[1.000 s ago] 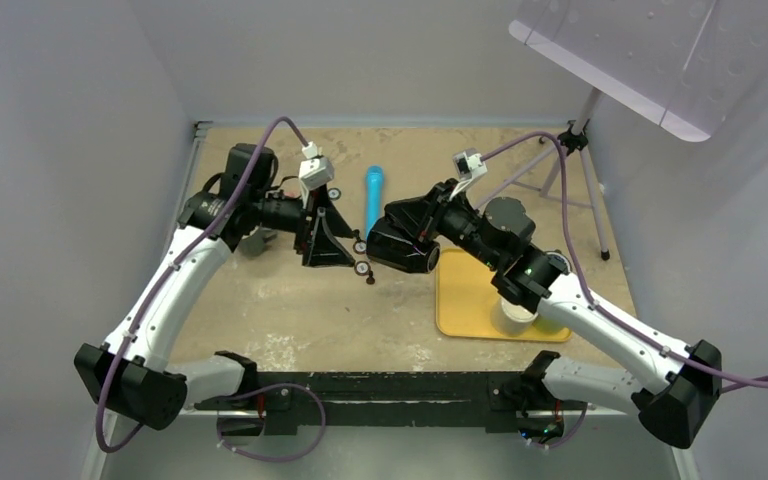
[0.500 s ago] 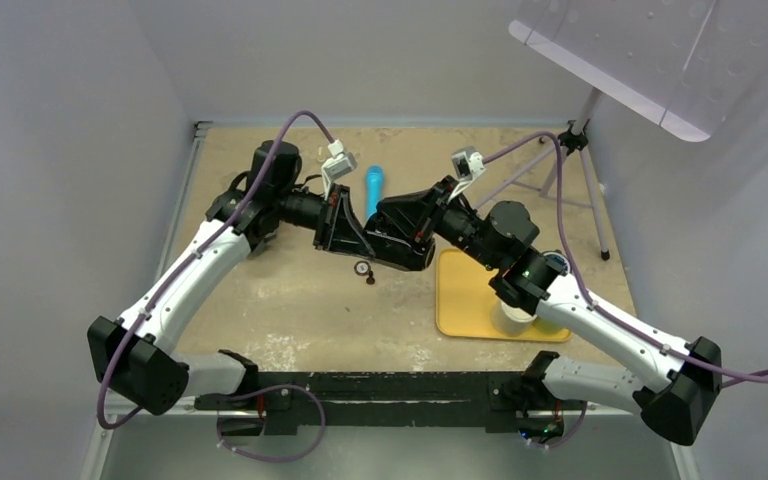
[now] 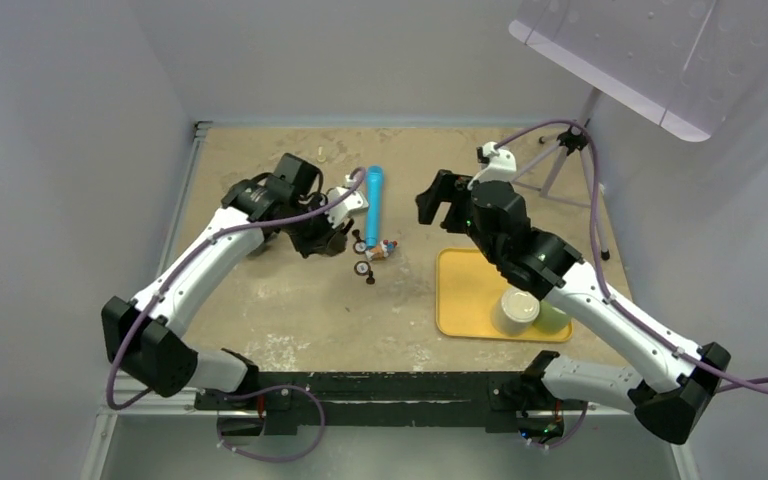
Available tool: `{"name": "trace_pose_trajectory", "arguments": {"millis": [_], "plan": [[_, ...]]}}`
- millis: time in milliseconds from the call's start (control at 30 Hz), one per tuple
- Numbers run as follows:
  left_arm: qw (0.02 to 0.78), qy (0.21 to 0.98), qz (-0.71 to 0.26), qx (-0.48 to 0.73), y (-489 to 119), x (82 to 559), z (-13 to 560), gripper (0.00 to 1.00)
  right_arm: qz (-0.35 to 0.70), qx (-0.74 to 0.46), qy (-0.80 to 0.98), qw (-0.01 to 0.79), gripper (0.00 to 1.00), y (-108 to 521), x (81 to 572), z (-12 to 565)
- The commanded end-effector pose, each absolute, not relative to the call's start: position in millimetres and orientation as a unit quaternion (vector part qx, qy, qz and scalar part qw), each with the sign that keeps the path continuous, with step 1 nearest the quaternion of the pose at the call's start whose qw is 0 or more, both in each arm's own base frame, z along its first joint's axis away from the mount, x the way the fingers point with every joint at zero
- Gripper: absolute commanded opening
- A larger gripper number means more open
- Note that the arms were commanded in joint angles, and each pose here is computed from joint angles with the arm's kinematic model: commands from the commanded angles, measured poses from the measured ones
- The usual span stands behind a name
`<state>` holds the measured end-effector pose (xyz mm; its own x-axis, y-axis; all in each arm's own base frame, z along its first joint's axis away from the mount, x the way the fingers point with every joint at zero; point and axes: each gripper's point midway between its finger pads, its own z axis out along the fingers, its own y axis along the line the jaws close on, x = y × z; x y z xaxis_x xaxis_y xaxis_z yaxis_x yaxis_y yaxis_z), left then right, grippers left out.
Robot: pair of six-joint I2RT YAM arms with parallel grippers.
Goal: Turn the mug right side up
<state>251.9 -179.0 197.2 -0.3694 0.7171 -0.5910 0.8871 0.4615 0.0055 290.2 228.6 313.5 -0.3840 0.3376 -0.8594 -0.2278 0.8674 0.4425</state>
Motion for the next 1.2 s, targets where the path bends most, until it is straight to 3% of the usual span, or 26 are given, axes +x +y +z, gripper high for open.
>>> {"name": "trace_pose_trajectory", "arguments": {"millis": [0, 233, 467, 700, 800, 900, 1167], "plan": [[0.219, 0.813, -0.006, 0.540, -130.6, 288.6, 161.2, 0.00, 0.094, 0.135, 0.845, 0.508, 0.93, 146.9, 292.5, 266.4], [0.198, 0.832, 0.046, 0.517, -114.6, 335.9, 122.3, 0.00, 0.023, 0.195, 0.867, 0.459, 0.92, 92.8, 290.7, 221.9], [0.151, 0.847, 0.032, 0.508, -102.9, 343.8, 93.8, 0.01, -0.050, 0.255, 0.878, 0.402, 0.90, 31.5, 283.8, 178.7], [0.174, 0.845, -0.010, 0.505, -110.4, 334.4, 112.4, 0.51, -0.106, 0.343, 0.845, 0.395, 0.90, -33.8, 276.1, 161.6], [0.200, 0.839, -0.024, 0.506, -115.3, 328.4, 135.8, 0.63, -0.112, 0.369, 0.832, 0.398, 0.90, -56.5, 278.3, 158.1], [0.222, 0.832, -0.045, 0.507, -121.0, 318.6, 157.8, 0.69, -0.106, 0.406, 0.821, 0.388, 0.89, -77.6, 280.4, 145.3], [0.251, 0.815, -0.071, 0.517, -123.7, 291.9, 178.9, 0.70, -0.065, 0.401, 0.854, 0.324, 0.84, -74.7, 295.8, 95.3]]}}
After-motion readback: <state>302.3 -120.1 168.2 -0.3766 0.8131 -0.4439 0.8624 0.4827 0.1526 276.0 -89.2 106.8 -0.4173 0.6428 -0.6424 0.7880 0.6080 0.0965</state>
